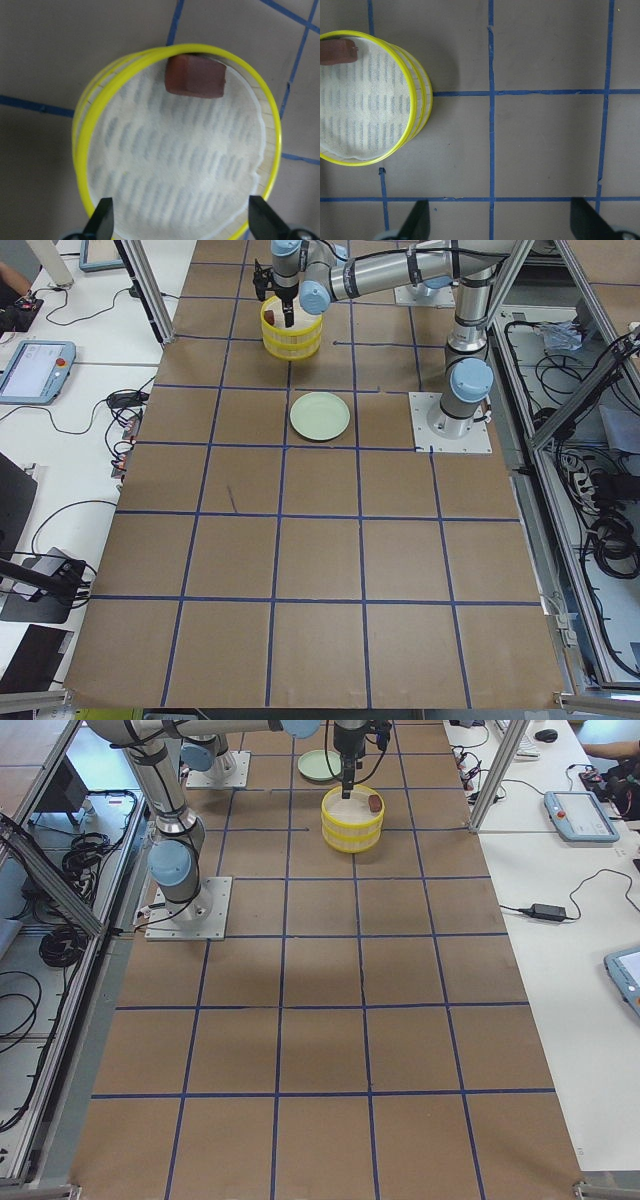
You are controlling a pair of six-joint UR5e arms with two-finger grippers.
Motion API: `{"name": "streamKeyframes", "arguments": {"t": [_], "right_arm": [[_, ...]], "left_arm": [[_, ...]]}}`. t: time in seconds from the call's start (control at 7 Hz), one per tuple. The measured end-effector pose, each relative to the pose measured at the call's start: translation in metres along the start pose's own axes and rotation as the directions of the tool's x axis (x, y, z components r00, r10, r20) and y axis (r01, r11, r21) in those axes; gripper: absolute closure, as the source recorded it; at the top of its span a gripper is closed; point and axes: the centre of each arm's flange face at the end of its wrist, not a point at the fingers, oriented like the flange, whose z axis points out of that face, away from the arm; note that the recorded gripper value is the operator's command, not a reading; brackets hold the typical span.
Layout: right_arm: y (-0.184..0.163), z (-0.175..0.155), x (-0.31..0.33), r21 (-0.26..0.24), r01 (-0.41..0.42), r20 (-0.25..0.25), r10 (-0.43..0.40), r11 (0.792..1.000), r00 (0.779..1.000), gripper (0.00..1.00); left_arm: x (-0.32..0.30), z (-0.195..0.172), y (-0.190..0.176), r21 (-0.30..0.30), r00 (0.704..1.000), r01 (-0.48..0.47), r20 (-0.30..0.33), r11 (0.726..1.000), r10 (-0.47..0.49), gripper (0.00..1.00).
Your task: Place buns in different layers of steamer
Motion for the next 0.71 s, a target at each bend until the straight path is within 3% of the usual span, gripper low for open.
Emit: {"name": "streamKeyframes", "arguments": {"t": [0.29, 0.71], "right_arm": [[-0.003, 0.014, 0.000, -0.018, 0.009, 0.002, -0.009, 1.000, 1.000, 0.00], [-0.006, 0.017, 0.001, -0.026, 0.008, 0.005, -0.008, 1.000, 1.000, 0.00]], "left_arm": [[-0.058, -0.056, -0.007, -0.056, 0.984, -0.116, 0.132, 0.992, 0.122, 0.00], [-0.069, -0.138, 0.036, -0.114, 0.956, -0.138, 0.245, 0.984, 0.162, 0.00]]}}
